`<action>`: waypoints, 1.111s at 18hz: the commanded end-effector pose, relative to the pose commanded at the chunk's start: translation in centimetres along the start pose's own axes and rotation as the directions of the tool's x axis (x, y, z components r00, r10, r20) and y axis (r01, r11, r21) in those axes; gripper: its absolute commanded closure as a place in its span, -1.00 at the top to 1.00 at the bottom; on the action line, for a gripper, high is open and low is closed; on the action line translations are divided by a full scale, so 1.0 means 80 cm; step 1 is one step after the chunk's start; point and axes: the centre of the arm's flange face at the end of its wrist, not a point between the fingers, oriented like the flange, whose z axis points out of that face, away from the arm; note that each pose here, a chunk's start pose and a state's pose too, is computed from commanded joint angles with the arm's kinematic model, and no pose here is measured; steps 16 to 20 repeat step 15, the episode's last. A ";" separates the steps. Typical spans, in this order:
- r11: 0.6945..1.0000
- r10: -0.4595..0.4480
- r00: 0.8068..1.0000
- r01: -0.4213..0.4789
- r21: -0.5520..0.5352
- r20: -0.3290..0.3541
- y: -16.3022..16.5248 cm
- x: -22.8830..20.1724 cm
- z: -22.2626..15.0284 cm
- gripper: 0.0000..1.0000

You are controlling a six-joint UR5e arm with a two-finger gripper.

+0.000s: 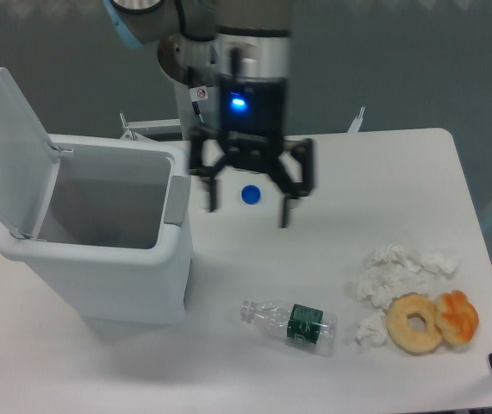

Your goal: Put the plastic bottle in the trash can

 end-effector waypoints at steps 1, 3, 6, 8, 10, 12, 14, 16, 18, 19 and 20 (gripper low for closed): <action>0.999 0.016 1.000 -0.017 -0.033 -0.016 0.014 -0.015 0.011 1.00; 0.994 0.019 0.999 -0.024 -0.104 -0.047 0.033 -0.041 0.037 1.00; 0.978 0.034 0.995 -0.051 -0.200 -0.091 0.053 -0.056 0.069 1.00; 0.961 0.059 0.990 -0.091 -0.260 -0.127 0.067 -0.060 0.103 1.00; 0.950 0.051 0.985 -0.099 -0.296 -0.165 0.083 -0.063 0.138 1.00; 0.946 0.038 0.980 -0.098 -0.308 -0.195 0.095 -0.063 0.167 1.00; 0.940 0.033 0.976 -0.103 -0.325 -0.214 0.101 -0.064 0.193 1.00; 0.937 0.036 0.976 -0.108 -0.332 -0.215 0.100 -0.063 0.194 1.00; 0.937 0.036 0.976 -0.108 -0.332 -0.215 0.100 -0.063 0.194 1.00; 0.937 0.036 0.976 -0.108 -0.332 -0.215 0.100 -0.063 0.194 1.00; 0.937 0.036 0.976 -0.108 -0.332 -0.215 0.100 -0.063 0.194 1.00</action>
